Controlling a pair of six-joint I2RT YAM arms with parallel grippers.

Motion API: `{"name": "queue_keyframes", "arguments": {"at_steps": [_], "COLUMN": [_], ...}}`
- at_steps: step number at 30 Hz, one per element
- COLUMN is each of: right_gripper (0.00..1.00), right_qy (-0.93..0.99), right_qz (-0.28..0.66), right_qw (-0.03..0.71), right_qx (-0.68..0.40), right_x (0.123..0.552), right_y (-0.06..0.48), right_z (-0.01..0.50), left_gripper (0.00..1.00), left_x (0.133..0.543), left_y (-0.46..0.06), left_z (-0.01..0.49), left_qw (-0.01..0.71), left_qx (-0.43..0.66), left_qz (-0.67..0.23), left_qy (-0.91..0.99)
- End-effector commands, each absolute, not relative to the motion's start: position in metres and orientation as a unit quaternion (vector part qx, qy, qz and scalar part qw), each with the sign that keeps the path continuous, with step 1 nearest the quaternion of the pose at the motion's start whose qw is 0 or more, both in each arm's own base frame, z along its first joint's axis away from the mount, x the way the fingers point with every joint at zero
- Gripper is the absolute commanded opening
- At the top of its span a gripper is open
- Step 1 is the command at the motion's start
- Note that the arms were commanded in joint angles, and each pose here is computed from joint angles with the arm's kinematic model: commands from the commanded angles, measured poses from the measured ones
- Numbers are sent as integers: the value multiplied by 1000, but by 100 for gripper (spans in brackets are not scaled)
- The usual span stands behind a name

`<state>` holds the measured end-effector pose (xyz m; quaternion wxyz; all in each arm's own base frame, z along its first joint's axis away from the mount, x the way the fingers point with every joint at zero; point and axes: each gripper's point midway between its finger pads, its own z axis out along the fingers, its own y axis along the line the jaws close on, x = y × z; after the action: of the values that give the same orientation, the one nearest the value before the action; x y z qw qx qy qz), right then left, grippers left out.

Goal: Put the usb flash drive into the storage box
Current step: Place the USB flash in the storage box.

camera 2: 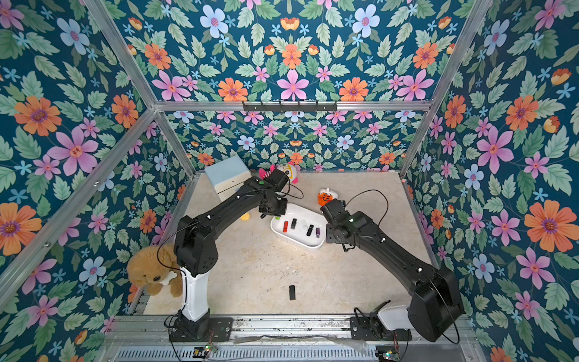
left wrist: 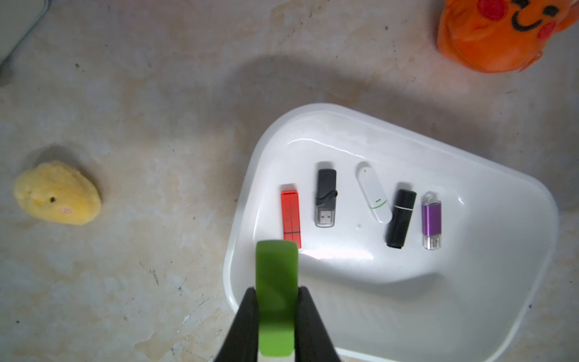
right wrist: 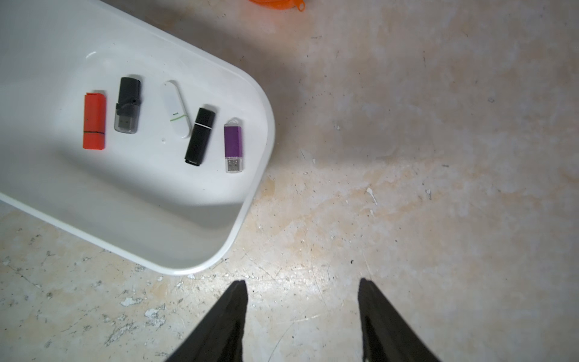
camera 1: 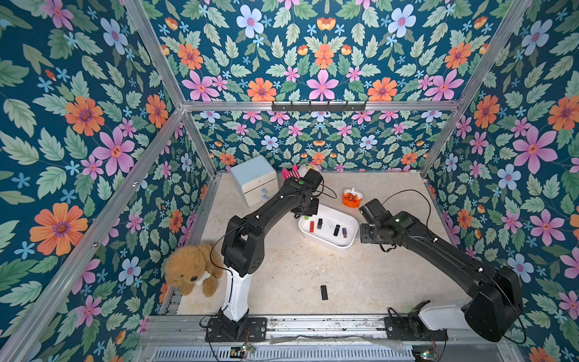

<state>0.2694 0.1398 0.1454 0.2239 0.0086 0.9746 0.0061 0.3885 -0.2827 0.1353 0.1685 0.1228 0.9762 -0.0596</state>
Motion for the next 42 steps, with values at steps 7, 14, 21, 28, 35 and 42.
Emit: {"name": "queue_keyframes", "arguments": {"at_steps": [7, 14, 21, 28, 35, 42], "right_gripper": [66, 67, 67, 67, 68, 68], "right_qy": [975, 974, 973, 974, 974, 974], "right_qz": [-17, -18, -17, -18, -18, -16], "right_qw": [213, 215, 217, 216, 215, 214], "right_qx": [59, 67, 71, 69, 67, 68], "right_x": [249, 244, 243, 241, 240, 240], "right_y": [114, 107, 104, 103, 103, 103], "right_z": [134, 134, 136, 136, 135, 133], "left_gripper": [0, 0, 0, 0, 0, 0], "left_x": [377, 372, 358, 344, 338, 338], "left_y": [-330, -343, -354, -352, -346, -349], "left_z": [110, 91, 67, 47, 33, 30], "left_qw": [137, 121, 104, 86, 77, 80], "left_qx": [168, 171, 183, 183, 184, 185], "left_qz": [-83, -87, -84, -76, -62, -59], "left_qy": [973, 974, 974, 976, 978, 978]}}
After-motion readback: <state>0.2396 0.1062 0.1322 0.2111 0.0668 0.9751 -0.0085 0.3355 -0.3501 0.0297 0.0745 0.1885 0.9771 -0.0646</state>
